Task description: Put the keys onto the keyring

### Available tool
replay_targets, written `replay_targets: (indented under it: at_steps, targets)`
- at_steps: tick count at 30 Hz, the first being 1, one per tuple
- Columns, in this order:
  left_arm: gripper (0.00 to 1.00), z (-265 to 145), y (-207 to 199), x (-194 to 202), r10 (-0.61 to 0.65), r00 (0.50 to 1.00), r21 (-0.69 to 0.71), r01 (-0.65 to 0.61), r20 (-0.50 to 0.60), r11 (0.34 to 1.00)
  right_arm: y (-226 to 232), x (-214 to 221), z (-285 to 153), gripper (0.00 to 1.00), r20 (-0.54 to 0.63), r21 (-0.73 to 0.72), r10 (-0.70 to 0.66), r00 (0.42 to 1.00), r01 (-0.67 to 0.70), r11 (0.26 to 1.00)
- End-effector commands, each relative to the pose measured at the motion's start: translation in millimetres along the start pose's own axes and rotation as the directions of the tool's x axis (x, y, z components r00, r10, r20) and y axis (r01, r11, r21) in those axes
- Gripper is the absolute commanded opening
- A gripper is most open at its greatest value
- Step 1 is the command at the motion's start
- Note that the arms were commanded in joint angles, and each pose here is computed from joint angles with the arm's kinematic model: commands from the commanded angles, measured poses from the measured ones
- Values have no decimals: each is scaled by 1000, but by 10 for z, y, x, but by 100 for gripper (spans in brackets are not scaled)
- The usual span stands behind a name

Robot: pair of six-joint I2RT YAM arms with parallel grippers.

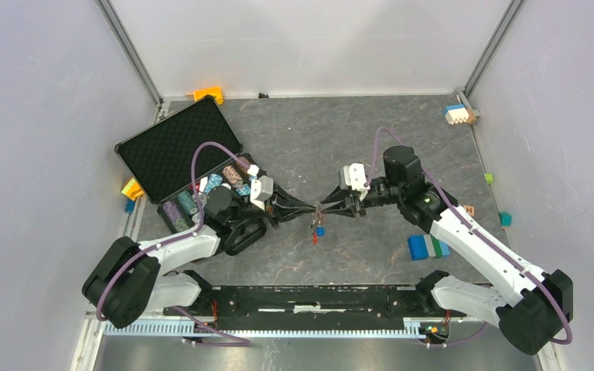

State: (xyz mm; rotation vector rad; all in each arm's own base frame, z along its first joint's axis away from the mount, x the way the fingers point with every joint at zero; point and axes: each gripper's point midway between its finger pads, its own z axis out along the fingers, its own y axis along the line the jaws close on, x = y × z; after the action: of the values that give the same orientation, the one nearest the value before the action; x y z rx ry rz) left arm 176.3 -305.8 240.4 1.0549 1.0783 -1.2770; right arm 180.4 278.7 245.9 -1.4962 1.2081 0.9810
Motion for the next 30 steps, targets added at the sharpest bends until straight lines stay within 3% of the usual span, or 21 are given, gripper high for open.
replay_targets:
  at_steps: [1, 22, 30]
  targets:
    - [2, 11, 31, -187, 41, 997, -16, -40, 65, 999, 31, -105, 19, 30, 52, -32, -9, 999, 11, 999]
    - [2, 11, 13, -127, 40, 998, 2, -40, 53, 999, 9, -27, 85, 14, 66, -33, 45, 997, -43, 999]
    - [2, 11, 12, -141, 45, 997, 2, -46, 57, 999, 11, 10, 91, 4, 62, -28, 51, 997, -49, 998]
